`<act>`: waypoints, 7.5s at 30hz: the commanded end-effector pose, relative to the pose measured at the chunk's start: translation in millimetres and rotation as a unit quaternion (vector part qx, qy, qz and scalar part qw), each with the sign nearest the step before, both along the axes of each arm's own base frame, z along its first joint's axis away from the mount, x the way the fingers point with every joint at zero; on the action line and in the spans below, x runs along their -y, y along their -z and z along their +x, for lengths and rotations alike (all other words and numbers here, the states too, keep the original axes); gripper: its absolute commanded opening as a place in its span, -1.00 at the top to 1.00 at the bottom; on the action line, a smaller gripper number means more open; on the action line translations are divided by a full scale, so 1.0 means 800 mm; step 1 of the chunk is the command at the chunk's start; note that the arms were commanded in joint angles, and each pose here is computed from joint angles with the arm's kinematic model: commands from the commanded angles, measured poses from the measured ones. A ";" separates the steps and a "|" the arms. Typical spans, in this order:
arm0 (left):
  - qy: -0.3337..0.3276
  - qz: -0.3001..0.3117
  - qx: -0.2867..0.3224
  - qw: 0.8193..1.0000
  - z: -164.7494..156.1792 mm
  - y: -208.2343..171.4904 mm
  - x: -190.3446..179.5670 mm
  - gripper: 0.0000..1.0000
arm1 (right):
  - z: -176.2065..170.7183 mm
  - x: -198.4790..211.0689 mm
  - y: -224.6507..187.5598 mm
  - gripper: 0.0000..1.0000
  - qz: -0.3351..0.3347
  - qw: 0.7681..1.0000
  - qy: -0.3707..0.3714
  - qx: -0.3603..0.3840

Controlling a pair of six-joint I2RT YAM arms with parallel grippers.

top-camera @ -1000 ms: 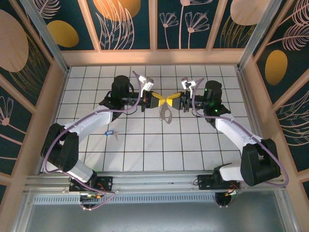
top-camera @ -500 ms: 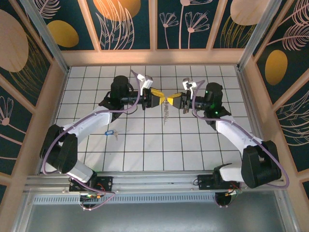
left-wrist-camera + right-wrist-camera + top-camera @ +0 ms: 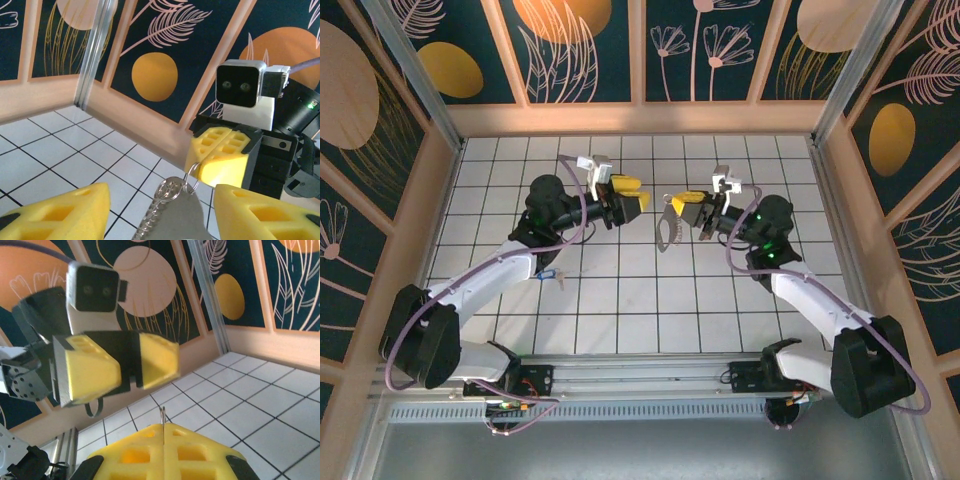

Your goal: Put the keys on the keyring

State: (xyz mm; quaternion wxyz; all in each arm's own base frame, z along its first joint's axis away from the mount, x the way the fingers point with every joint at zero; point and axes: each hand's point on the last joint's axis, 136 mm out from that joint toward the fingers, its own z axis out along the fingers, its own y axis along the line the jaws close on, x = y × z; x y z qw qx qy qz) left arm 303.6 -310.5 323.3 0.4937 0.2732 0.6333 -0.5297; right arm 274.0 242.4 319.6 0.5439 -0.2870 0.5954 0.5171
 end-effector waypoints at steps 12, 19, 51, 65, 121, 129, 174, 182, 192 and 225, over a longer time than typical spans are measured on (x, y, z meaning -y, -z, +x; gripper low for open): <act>0.077 -0.050 0.031 0.995 -0.030 -0.031 -0.005 0.02 | -0.013 -0.025 -0.051 1.00 0.058 0.996 -0.048 0.054; 0.083 -0.069 0.026 0.994 -0.027 -0.032 -0.011 0.11 | -0.020 -0.030 -0.060 1.00 0.078 0.992 -0.082 0.048; 0.115 -0.096 0.019 0.989 -0.029 -0.034 -0.009 0.29 | -0.025 -0.060 -0.062 1.00 0.085 0.987 -0.129 0.036; 0.116 -0.091 0.021 0.989 -0.029 -0.032 -0.009 0.72 | -0.020 -0.065 -0.057 1.00 0.080 0.988 -0.128 0.031; 0.163 0.008 0.184 0.969 -0.057 0.011 0.013 1.00 | -0.023 0.009 0.053 0.00 -0.055 0.998 -0.027 -0.030; 0.198 0.030 0.106 0.974 -0.047 0.024 0.031 1.00 | -0.035 0.003 0.020 0.12 -0.042 0.997 -0.069 0.001; 0.222 0.039 0.129 0.966 -0.060 0.001 0.045 1.00 | -0.046 -0.029 0.014 1.00 -0.057 0.988 -0.145 0.001; 0.206 0.039 0.130 0.969 -0.054 -0.002 0.045 1.00 | -0.046 -0.028 0.010 1.00 -0.055 0.988 -0.144 0.007; 0.107 0.031 0.137 0.984 -0.024 -0.028 0.037 0.45 | -0.041 -0.014 0.002 1.00 -0.043 0.993 -0.109 0.016; -0.333 -0.011 0.042 0.942 0.074 -0.048 -0.110 -0.97 | -0.030 -0.001 -0.079 1.00 0.073 0.993 -0.044 0.085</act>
